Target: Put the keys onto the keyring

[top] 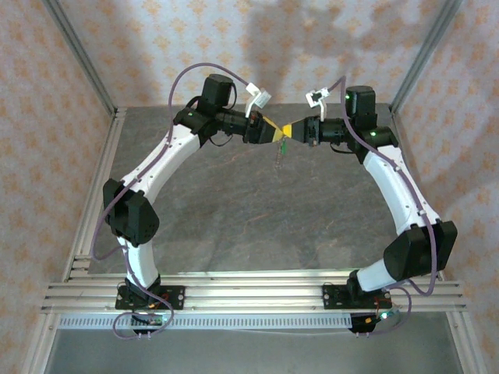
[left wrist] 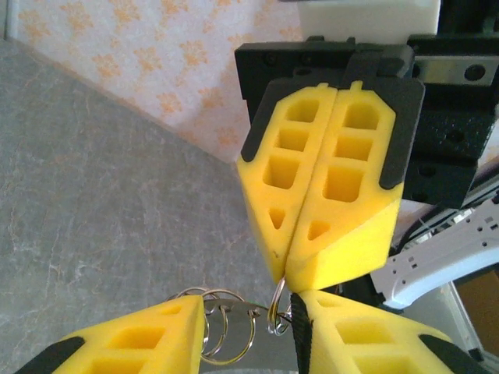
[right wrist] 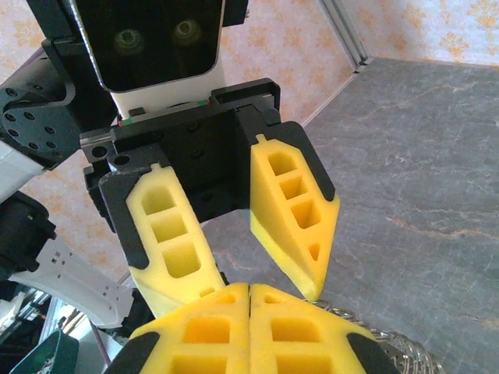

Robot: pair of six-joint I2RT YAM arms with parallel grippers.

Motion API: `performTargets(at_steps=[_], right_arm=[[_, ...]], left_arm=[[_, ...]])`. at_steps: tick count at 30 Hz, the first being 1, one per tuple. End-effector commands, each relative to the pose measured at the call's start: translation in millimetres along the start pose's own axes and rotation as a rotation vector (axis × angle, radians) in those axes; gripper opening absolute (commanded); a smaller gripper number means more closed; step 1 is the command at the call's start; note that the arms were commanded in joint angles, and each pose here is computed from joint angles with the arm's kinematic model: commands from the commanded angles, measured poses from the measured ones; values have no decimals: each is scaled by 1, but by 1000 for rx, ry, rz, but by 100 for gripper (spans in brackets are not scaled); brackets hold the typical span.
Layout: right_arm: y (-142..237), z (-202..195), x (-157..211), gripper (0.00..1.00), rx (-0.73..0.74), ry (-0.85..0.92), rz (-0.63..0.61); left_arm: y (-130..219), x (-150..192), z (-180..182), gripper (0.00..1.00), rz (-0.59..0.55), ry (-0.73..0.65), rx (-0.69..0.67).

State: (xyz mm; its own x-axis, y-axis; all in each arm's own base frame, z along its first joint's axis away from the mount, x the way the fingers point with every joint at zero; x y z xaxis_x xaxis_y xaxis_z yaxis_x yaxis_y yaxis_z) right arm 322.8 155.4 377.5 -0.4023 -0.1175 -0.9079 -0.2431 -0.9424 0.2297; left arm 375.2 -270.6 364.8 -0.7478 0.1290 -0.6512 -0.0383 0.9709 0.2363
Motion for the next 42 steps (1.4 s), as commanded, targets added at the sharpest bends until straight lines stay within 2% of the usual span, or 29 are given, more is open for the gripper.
performTargets(at_steps=[1, 8, 16, 20, 28, 42], right_arm=[[0, 11, -4, 0, -20, 23, -42], [0, 6, -7, 0, -7, -12, -134], [-2, 5, -4, 0, -12, -29, -151], [-2, 5, -4, 0, -14, -29, -151], [-3, 4, -5, 0, -13, -30, -150], [1, 8, -14, 0, 3, -13, -169]], left_arm=[[-3, -17, -24, 34, -107, -94, 42], [2, -25, -28, 28, -234, -81, 53], [6, -31, -31, 27, -337, -65, 79], [6, -32, -32, 24, -354, -57, 92], [5, -33, -36, 0, -368, -67, 99], [5, -29, -35, 0, -362, -75, 78]])
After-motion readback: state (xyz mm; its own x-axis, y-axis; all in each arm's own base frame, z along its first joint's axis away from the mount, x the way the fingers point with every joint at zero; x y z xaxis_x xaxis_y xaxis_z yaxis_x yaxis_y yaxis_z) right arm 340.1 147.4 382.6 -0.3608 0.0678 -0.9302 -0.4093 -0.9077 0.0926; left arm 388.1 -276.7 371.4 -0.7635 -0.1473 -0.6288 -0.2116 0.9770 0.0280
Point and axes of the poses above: each hand's point on the last joint's axis, 136 mm out from that joint toward the fingers, its own y axis back along the fingers, its own z axis along the line the jaws close on, x = y × z, the point moved 7 cm from there along y, back along the fingers, and after that the axes turned 15 degrees about y, right-handed, at the moved point
